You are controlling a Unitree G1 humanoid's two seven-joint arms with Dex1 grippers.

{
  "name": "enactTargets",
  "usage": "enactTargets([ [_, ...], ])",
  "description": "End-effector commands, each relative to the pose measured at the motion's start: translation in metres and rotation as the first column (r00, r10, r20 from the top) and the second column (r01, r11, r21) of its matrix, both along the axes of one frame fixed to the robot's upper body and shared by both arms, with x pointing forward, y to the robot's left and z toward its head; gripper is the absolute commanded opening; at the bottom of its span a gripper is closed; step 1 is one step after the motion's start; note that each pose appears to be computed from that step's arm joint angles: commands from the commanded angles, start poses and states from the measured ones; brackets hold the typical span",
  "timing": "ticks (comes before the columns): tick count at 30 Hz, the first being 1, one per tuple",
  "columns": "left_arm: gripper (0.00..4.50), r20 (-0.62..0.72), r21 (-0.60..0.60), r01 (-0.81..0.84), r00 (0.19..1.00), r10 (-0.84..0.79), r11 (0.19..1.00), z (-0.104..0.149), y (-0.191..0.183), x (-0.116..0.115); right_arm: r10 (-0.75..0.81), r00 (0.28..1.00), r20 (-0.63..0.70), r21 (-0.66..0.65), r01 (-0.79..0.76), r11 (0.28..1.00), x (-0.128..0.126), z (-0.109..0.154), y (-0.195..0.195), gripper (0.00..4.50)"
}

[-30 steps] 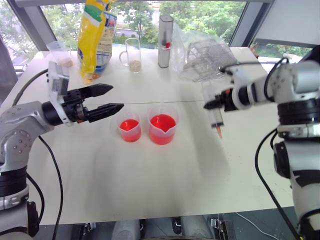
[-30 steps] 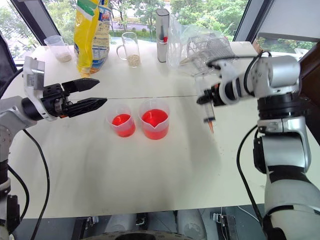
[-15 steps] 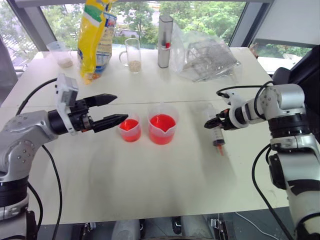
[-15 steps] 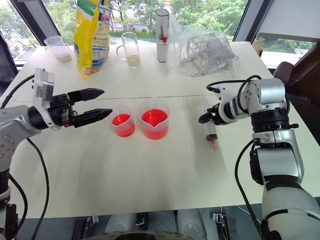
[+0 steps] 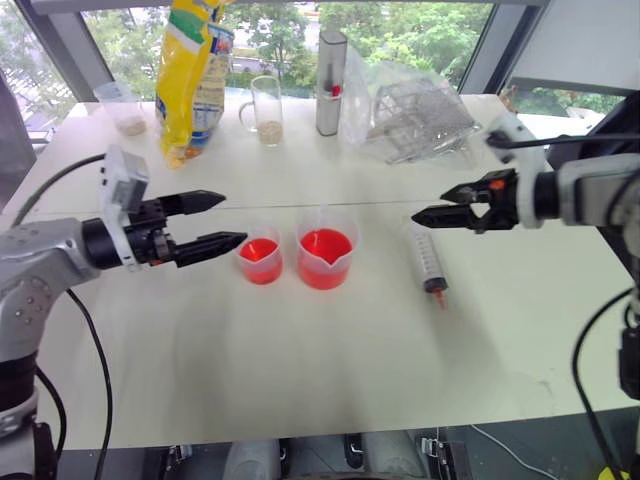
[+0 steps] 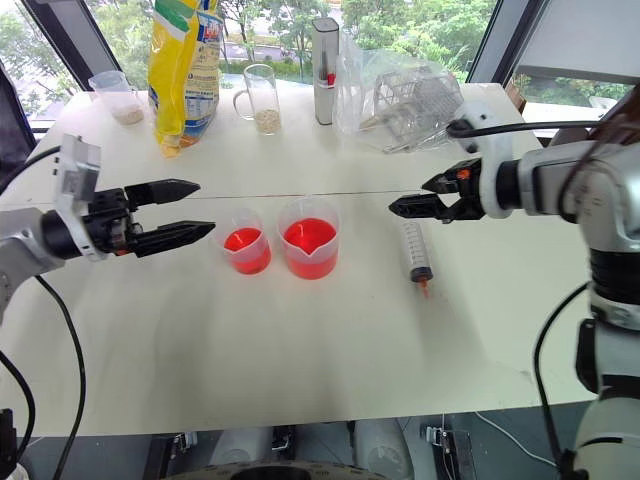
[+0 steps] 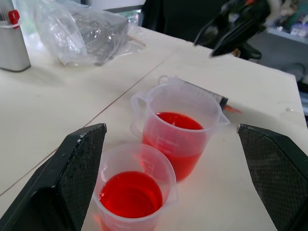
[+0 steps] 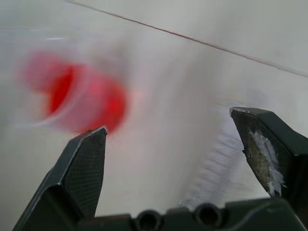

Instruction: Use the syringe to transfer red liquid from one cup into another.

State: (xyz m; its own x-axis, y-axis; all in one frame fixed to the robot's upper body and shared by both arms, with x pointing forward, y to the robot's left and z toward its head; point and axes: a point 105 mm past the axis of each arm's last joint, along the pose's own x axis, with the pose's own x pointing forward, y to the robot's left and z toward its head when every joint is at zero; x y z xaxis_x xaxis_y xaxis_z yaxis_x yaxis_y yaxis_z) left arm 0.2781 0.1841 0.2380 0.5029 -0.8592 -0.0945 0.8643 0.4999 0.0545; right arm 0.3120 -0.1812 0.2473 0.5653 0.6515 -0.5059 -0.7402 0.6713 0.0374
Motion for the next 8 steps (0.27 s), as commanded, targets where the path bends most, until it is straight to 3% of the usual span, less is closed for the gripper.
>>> enactTargets([
  [1,4.5,0.035,0.008,-0.006,0.999,0.006,1.0,0.015,0.011,-0.005,0.164,0.972,0.171,-0.045,-0.159,0.986,-0.026,0.026,-0.012,4.46],
  [3,4.5,0.029,0.025,-0.007,1.0,0.006,1.0,0.015,0.014,-0.007,0.205,0.963,0.177,-0.097,-0.19,0.977,-0.036,0.021,-0.02,4.46],
  [8,4.5,0.007,0.025,0.014,1.0,-0.014,1.0,0.014,0.015,-0.011,0.246,0.955,0.169,-0.077,-0.236,0.969,-0.046,0.004,-0.011,4.46],
])
